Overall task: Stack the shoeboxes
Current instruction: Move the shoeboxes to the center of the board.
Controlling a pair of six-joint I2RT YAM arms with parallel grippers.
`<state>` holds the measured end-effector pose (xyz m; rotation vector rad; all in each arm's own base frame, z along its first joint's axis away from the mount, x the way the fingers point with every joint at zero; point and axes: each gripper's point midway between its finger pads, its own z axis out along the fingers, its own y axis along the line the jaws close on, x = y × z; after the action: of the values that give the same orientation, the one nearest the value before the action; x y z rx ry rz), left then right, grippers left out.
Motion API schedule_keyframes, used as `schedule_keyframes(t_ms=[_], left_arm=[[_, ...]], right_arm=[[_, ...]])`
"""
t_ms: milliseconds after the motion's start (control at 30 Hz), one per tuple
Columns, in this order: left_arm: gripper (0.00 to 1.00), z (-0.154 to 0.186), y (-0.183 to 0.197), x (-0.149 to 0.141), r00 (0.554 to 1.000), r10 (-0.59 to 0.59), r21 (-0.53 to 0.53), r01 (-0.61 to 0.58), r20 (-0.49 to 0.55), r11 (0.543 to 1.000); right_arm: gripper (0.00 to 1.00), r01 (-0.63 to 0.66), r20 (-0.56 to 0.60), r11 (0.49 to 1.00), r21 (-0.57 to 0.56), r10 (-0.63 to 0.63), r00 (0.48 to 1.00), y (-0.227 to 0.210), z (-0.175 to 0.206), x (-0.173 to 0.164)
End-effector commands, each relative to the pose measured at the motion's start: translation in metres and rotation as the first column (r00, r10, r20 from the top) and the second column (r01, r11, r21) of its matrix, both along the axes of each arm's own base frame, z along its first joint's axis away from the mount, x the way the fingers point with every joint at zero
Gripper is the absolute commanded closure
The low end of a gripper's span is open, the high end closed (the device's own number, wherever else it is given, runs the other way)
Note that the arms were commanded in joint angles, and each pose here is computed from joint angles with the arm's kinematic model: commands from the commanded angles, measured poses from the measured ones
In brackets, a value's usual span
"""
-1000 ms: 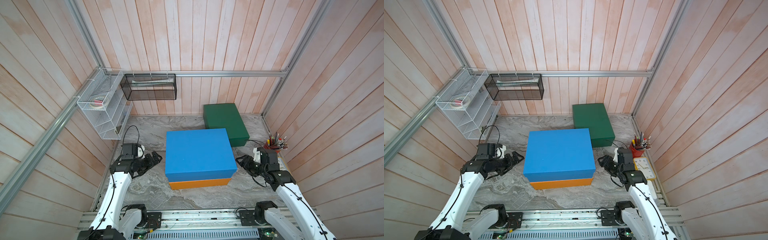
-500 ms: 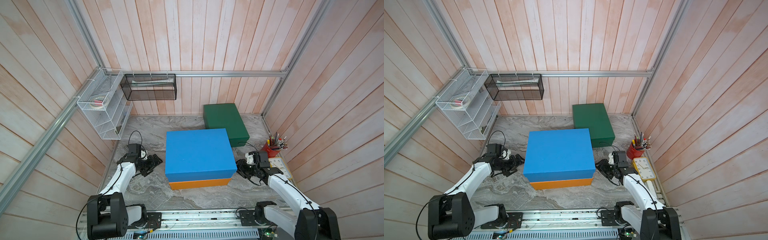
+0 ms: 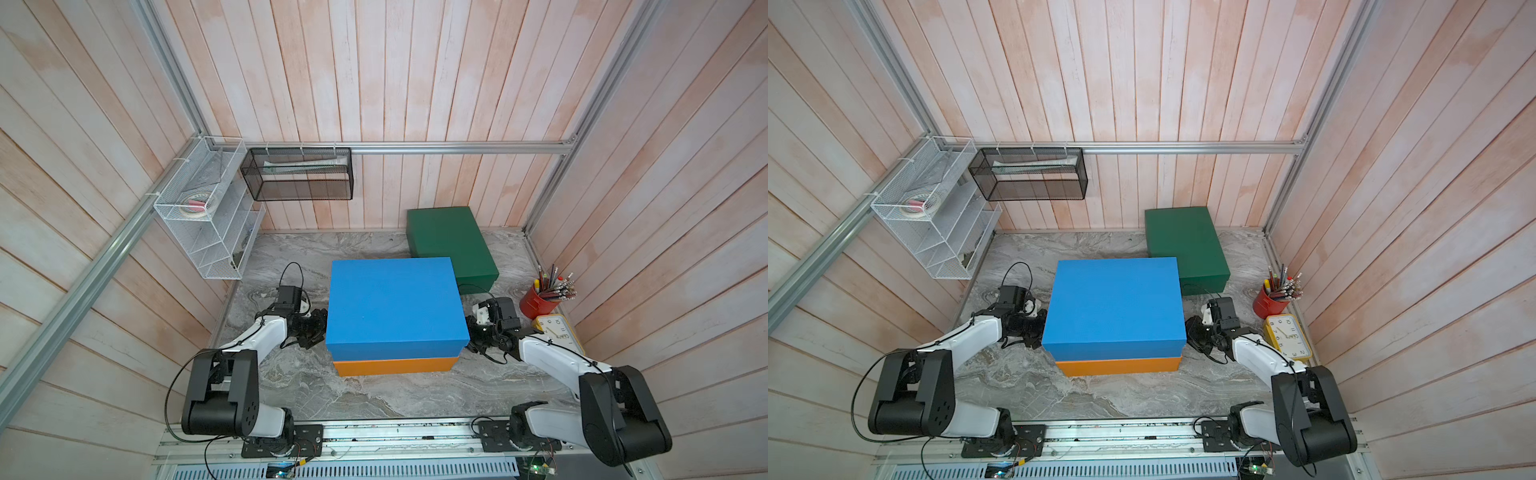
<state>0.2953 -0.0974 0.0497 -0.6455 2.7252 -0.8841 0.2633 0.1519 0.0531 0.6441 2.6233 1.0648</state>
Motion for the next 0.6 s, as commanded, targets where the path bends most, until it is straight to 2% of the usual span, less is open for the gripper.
schedule_keyframes(t_ms=[0,200,333,467,567], left_arm=[[0.27,0.012,-0.013,0.019,0.998,-0.035,-0.049,0.038,0.057,0.998],[0.27,0.016,-0.016,0.032,0.996,-0.047,-0.051,0.05,0.073,0.997],[0.27,0.017,-0.012,0.029,0.997,-0.049,-0.025,0.051,0.059,0.998],[0.22,0.029,0.013,0.024,0.997,-0.01,0.072,0.004,0.077,0.997],[0.16,0.052,0.037,0.033,0.989,0.028,0.121,-0.045,0.144,0.992]], right_arm=[[0.55,-0.043,0.061,0.997,0.071,0.038,0.997,0.024,0.019,0.014],[0.55,-0.045,0.07,0.997,0.058,0.041,0.997,0.027,0.019,0.025],[0.55,-0.061,0.058,0.997,0.047,0.058,0.997,0.028,0.019,0.026],[0.55,-0.057,0.06,0.996,-0.065,0.061,0.996,0.011,0.022,0.02],[0.47,-0.005,0.078,0.982,-0.186,0.02,0.997,-0.017,0.031,0.019]])
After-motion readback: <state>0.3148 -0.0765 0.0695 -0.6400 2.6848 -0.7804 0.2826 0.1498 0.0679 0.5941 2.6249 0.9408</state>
